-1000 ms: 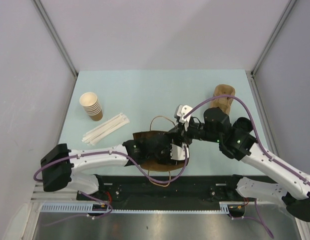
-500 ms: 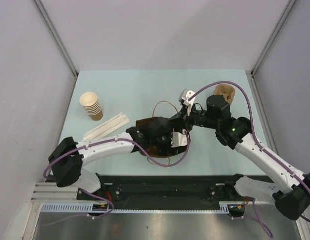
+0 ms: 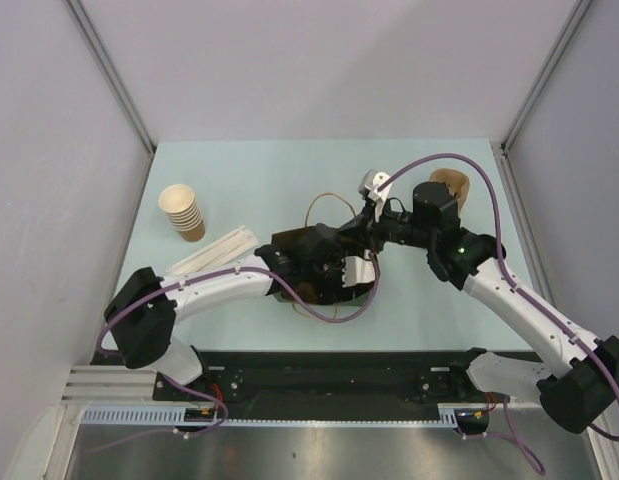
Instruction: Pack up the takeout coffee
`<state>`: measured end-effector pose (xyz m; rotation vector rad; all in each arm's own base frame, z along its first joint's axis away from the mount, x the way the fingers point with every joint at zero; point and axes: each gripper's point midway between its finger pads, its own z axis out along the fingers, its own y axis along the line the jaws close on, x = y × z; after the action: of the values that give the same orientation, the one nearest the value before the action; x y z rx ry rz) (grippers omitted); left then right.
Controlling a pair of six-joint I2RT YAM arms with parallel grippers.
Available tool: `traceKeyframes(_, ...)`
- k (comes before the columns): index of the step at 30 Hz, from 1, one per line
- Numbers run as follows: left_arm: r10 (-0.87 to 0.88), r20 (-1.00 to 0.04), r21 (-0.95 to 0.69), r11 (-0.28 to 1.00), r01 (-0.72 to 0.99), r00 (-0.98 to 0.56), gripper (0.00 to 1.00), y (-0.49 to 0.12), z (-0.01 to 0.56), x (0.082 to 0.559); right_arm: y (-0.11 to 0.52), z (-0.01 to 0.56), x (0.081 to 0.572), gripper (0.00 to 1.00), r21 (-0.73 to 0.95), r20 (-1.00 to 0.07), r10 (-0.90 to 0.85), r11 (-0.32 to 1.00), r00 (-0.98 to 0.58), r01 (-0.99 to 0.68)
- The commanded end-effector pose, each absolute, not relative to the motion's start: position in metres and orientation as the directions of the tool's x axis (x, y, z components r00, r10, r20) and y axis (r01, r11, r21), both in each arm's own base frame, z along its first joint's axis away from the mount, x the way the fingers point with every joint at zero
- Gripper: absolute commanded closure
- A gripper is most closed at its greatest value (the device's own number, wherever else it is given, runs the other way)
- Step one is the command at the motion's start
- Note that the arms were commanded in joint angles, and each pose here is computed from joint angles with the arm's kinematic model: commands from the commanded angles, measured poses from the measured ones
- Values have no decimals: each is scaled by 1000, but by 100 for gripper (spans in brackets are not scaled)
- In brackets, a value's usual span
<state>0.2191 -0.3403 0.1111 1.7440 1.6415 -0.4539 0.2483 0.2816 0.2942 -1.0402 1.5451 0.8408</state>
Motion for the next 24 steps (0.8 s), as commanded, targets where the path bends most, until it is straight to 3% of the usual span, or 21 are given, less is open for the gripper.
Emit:
traceKeyframes(1, 794, -604, 166, 42, 985, 68, 99, -325, 69, 221, 286, 289, 247, 100, 32, -974, -200, 348, -108, -937)
traceKeyframes(4, 785, -615, 172, 43, 984, 73, 87, -327, 76, 222, 285, 287, 252, 100, 32, -973, -203, 352, -109, -936)
traceKeyframes(5, 781, -620, 175, 44, 984, 76, 77, -327, 82, 222, 283, 287, 253, 100, 27, -973, -203, 354, -105, -935)
traceKeyframes(10, 728, -680, 198, 70, 978, 85, 53, -333, 126, 222, 282, 286, 252, 100, 27, -973, -208, 346, -104, -938)
traceKeyframes(14, 697, -711, 214, 91, 973, 91, 25, -335, 153, 221, 282, 286, 253, 100, 22, -973, -209, 343, -99, -939)
traceKeyframes(16, 685, -720, 232, 91, 968, 108, 20, -337, 164, 220, 282, 286, 253, 100, 19, -973, -210, 342, -96, -939)
traceKeyframes(17, 687, -718, 236, 93, 967, 110, 8, -336, 166, 220, 282, 285, 254, 100, 20, -973, -211, 342, -97, -939)
traceKeyframes(19, 677, -726, 250, 91, 964, 124, 1, -337, 174, 218, 282, 286, 254, 100, 18, -973, -209, 342, -95, -939)
traceKeyframes(24, 650, -744, 272, 88, 958, 151, 1, -340, 190, 216, 282, 285, 256, 100, 14, -973, -210, 344, -91, -939)
